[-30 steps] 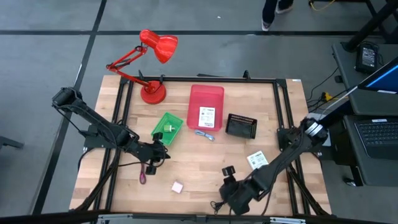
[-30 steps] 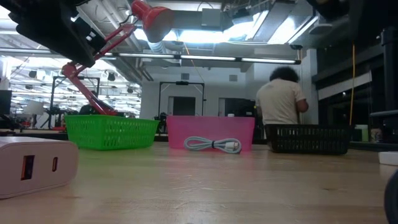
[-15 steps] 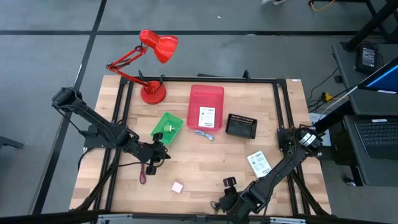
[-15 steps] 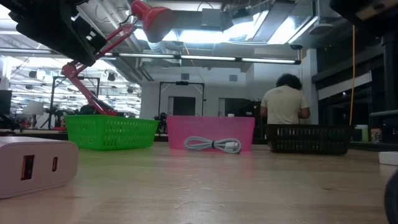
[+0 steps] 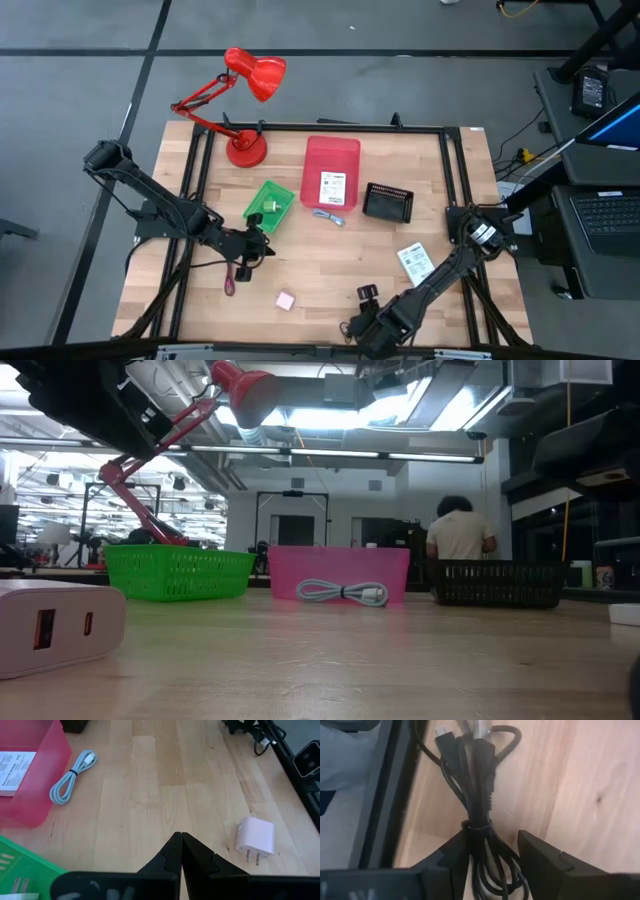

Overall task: Pick and place items into bin
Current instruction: Put the black charger cable into the black bin

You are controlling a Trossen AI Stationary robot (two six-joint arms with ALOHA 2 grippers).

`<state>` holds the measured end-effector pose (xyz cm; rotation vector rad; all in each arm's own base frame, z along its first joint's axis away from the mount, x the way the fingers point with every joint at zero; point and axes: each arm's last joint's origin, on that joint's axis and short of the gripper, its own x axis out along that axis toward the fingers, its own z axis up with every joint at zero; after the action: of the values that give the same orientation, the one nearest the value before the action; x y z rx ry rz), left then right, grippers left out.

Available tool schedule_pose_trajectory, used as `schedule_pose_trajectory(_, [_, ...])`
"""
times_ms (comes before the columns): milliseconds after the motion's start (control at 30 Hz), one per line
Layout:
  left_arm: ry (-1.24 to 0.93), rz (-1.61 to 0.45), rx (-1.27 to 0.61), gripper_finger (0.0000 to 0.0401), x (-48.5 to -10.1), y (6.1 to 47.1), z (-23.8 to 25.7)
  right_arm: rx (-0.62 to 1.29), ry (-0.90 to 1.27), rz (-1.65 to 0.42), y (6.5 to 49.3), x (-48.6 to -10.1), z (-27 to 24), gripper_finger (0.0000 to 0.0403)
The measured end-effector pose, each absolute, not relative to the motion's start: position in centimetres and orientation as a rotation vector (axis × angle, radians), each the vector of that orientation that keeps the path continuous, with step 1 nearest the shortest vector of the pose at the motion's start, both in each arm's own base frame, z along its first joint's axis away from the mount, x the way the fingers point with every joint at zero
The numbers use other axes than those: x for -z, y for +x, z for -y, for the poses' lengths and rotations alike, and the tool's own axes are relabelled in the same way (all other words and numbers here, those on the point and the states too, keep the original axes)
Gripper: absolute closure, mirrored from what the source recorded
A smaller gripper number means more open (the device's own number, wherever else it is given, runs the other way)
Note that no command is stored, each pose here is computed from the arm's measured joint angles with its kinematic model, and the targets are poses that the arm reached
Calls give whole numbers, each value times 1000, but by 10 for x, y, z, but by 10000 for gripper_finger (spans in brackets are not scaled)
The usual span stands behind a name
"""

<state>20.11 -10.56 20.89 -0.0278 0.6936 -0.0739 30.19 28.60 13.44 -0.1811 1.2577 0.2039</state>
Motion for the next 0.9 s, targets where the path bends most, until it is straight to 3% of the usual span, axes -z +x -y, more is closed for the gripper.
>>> schedule_pose_trajectory(167, [-28,-694,74,398,-209,201,106,-231,-191,-1270,304,-135,-284,289])
schedule_pose_trajectory(367, [-27,-694,73,398,-209,201,106,-282,-214,-1301,306,-137,-281,385])
schedule_pose_trajectory(667, [15,-692,87,398,-209,201,106,-300,-247,-1319,307,-147,-271,396])
schedule_pose_trajectory(900, [15,-692,88,398,-209,201,106,-339,-244,-1275,308,-179,-257,397])
